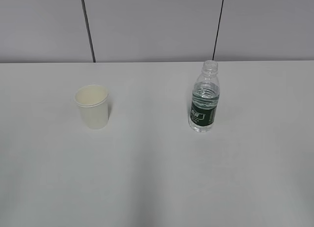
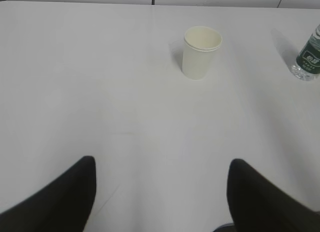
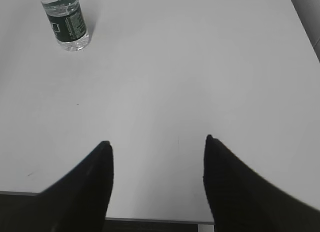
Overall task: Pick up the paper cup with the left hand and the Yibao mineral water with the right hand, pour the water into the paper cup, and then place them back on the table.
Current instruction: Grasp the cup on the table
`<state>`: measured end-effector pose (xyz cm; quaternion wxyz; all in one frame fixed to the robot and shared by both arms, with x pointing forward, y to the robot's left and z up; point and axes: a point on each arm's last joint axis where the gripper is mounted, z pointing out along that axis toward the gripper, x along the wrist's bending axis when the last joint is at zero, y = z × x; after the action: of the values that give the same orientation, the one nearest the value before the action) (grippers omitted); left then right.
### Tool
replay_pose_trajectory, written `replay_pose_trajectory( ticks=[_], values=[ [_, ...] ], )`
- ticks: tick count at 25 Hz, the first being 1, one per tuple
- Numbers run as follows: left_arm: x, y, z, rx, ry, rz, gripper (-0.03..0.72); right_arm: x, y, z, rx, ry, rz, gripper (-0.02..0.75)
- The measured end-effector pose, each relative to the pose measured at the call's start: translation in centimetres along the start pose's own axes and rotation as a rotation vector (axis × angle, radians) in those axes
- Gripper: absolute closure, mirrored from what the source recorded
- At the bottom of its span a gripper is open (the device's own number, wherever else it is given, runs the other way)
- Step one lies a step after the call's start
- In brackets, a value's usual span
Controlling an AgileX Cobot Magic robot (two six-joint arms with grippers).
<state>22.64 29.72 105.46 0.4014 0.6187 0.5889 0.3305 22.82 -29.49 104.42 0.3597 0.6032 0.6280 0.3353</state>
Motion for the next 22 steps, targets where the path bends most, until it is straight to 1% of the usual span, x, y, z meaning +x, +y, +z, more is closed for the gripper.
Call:
replay_pose_trajectory(
  ticks=[22],
  values=[
    [0.0, 0.0, 0.0, 0.0, 0.0, 0.0, 0.192, 0.0, 0.0, 0.0, 0.0, 0.0, 0.0, 0.311]
  ],
)
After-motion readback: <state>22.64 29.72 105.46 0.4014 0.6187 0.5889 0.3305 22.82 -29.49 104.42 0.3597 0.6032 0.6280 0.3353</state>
